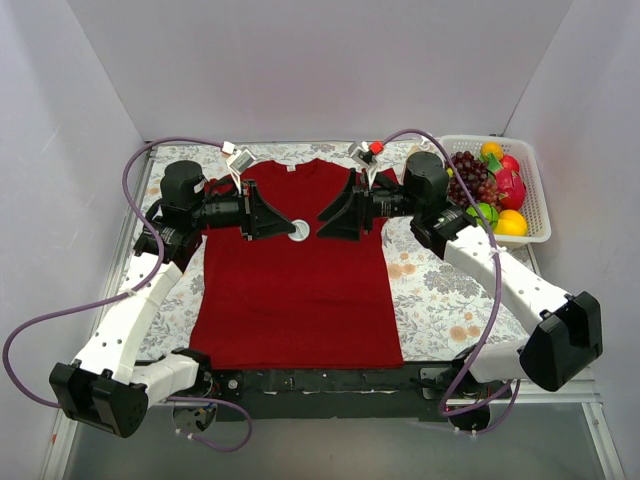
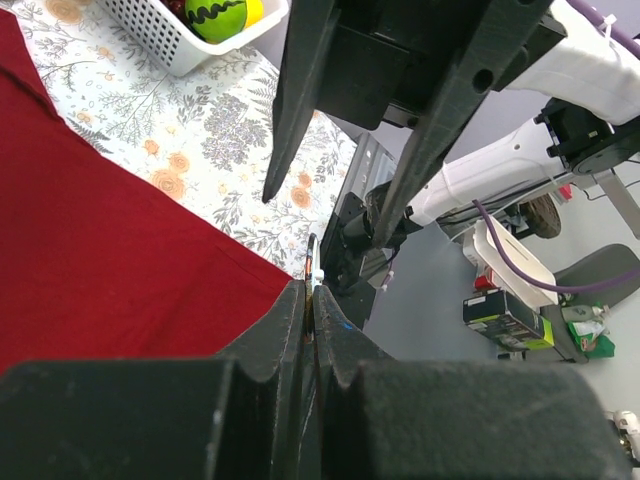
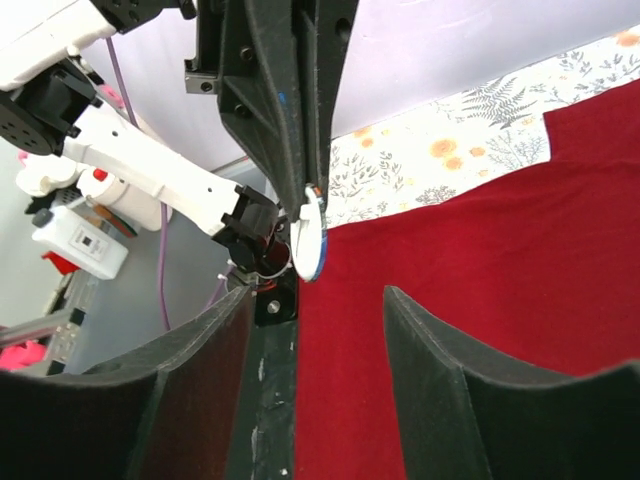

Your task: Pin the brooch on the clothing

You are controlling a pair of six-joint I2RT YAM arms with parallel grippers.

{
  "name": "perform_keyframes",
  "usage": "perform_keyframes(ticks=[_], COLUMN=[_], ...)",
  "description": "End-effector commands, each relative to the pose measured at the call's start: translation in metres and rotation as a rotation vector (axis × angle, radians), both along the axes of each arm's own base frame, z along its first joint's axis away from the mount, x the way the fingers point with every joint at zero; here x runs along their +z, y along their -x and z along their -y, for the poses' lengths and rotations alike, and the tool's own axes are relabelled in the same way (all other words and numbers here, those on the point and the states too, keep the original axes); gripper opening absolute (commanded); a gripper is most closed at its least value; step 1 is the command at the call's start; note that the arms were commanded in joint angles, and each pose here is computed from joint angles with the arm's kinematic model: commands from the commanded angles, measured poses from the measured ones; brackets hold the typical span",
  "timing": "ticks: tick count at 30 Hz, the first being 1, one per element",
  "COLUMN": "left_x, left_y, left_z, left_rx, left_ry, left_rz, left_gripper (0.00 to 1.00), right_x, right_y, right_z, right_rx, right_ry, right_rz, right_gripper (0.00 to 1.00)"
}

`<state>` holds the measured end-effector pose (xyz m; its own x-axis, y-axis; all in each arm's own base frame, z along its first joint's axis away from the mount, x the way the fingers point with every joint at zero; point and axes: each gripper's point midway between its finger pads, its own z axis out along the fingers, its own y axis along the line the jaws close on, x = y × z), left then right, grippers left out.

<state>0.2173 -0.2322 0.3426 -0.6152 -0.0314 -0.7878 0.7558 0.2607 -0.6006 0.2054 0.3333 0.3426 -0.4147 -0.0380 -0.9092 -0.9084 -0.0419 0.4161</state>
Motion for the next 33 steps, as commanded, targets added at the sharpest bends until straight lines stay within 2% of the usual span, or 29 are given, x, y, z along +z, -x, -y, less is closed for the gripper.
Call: perform_keyframes(ticks=[1,6,14,16,20,24,27,29,30,32,33], left_x=[0.008,0.006,0.002,0.002,0.002,0.003,0.002,0.003,0.004,0.006,0.007], left_y=[0.009,0.010,0.011,0.011,0.011,0.009,0.007,0.000,-0.001,-0.009,-0.011], left_z=[-0.002,-0.001,-0.001,-0.001,-0.001,-0.001,-0.002,-0.003,-0.004,-0.006,-0.006], left_rx=[-0.025,-0.030,-0.032,-0.030,-0.026,-0.021,-0.006,0.034,0.048,0.096,0.115], left_ry=[0.016,0.019,0.021,0.021,0.021,0.021,0.018,0.011,0.010,0.004,0.004], left_rz=[0.045,0.034,0.021,0.021,0.024,0.028,0.030,0.033,0.038,0.048,0.049], left_gripper=[0.00,0.00,0.00,0.00,0.00,0.00,0.00,0.00,0.01,0.11,0.22], right_x=[0.025,0.021,0.019,0.019,0.016,0.013,0.010,0.010,0.011,0.010,0.012], right_y=[-0.002,-0.005,-0.004,-0.004,-0.005,-0.004,-0.004,-0.005,-0.006,-0.012,-0.013], right_z=[-0.005,-0.009,-0.023,-0.026,-0.028,-0.030,-0.031,-0.031,-0.030,-0.029,-0.027], right_rx=[0.029,0.049,0.089,0.092,0.095,0.107,0.103,0.084,0.072,0.021,0.003], right_ry=[-0.059,-0.056,-0.057,-0.058,-0.046,-0.036,-0.022,-0.015,-0.015,-0.001,-0.002], right_rz=[0.016,-0.011,-0.043,-0.045,-0.061,-0.071,-0.084,-0.078,-0.072,-0.065,-0.055], right_gripper=[0.59,0.58,0.48,0.41,0.32,0.12,0.01,0.01,0.01,0.01,0.01])
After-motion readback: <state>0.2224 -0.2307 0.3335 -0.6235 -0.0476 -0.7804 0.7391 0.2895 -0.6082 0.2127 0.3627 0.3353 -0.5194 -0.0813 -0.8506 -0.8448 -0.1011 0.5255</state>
